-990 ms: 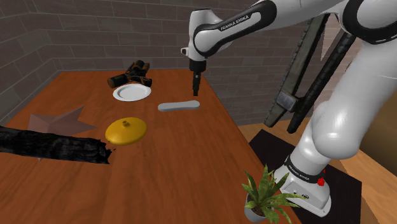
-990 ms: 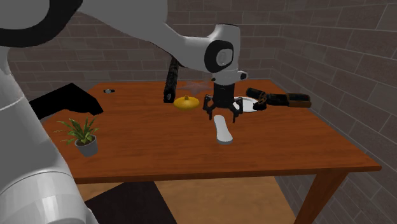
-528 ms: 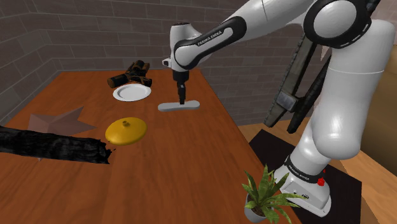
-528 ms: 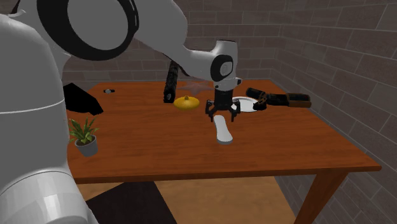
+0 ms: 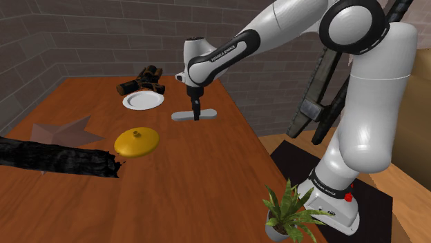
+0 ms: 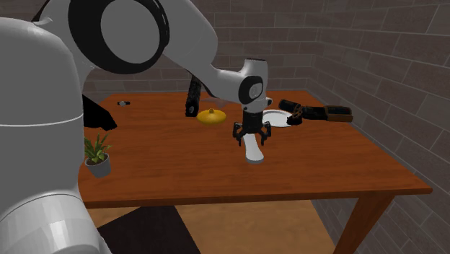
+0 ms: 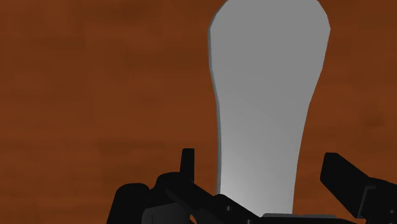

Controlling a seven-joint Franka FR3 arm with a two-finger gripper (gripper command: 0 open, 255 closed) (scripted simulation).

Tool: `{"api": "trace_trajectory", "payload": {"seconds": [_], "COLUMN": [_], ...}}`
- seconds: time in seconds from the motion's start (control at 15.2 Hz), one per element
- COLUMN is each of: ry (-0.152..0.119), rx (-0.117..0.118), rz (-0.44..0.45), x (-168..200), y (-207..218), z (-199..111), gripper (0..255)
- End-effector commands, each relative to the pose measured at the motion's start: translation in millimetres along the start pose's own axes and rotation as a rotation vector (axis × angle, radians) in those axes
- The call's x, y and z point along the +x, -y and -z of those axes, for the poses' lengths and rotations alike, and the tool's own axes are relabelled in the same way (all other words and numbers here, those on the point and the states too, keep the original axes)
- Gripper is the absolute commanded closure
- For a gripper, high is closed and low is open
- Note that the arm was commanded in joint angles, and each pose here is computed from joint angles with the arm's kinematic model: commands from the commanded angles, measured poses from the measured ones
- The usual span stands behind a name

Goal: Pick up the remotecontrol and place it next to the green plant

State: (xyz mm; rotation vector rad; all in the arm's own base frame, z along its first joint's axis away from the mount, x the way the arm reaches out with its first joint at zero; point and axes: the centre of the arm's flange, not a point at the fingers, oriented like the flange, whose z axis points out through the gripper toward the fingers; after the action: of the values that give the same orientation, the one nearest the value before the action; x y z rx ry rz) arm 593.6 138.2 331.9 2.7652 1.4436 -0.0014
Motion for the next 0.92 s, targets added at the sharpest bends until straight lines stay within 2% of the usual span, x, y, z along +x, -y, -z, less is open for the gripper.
{"api": "trace_trajectory", "payload": {"seconds": [0.0, 0.4, 0.46, 0.86], "ry": [0.000, 0.000, 0.000, 0.000], "rx": [0.000, 0.000, 0.000, 0.000], "rz": [0.000, 0.000, 0.000, 0.000], "x": [0.0, 0.0, 0.0, 0.0], "y": [-0.3, -0.2, -0.2, -0.3], "z": [-1.5, -1.4, -1.4, -1.5], "gripper": [0, 0, 255, 255]}}
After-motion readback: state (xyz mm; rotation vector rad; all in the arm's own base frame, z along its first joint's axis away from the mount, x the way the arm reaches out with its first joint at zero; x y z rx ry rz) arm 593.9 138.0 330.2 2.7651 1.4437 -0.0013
